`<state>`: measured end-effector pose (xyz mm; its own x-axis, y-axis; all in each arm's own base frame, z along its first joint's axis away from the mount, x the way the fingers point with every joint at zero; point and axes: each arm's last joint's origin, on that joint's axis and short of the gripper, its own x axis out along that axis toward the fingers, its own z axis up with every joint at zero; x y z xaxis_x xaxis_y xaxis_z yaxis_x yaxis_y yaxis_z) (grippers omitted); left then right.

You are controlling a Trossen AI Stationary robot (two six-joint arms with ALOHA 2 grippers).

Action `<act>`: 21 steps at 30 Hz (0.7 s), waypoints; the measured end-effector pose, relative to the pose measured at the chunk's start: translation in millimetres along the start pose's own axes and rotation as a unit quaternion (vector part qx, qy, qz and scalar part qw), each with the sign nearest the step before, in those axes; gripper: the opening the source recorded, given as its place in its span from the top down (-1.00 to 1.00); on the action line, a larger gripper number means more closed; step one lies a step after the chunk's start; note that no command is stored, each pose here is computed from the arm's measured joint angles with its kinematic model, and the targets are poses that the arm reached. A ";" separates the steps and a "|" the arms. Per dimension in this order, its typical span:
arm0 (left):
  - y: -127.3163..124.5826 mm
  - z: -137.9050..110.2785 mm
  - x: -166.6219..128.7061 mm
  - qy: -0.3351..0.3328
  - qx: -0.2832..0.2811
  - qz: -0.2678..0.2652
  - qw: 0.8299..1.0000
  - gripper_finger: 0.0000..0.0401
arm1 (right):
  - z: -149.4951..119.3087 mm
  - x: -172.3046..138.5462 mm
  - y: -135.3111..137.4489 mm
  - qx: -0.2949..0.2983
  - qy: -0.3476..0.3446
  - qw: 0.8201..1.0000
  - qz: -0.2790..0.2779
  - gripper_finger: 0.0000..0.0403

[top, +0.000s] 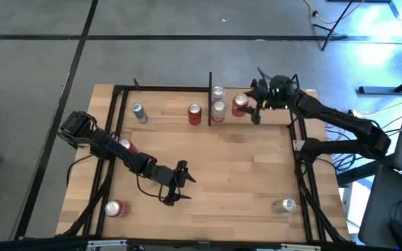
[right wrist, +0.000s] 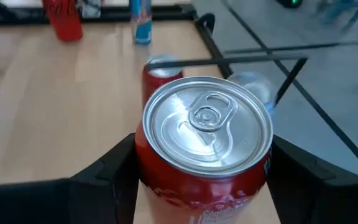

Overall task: Place canned beverage on shelf
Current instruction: Put the right red soda can on the shelf

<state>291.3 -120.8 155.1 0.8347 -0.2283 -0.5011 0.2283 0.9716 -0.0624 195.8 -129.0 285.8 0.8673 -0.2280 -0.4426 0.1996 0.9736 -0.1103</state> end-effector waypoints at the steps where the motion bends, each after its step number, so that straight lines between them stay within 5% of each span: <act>1: 1.7 0.3 0.2 0.000 0.003 -0.003 1.000 -0.57 | -2.1 1.6 -6.4 0.001 -0.003 1.000 0.007 -0.23; 11: 17.2 2.9 0.7 0.004 0.007 -0.037 0.999 -0.57 | -33.4 24.4 -60.1 0.015 -0.029 0.996 0.079 -0.23; 21: 32.1 4.8 1.2 0.003 -0.007 -0.046 0.999 -0.57 | -57.2 40.3 -83.1 0.000 -0.025 0.996 0.087 -0.23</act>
<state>302.1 -90.3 156.7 0.8078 -0.3163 -0.4975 0.2971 0.9473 -0.1198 188.1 -219.6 226.2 0.9103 -0.0549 -0.4103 0.0440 0.9984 -0.0359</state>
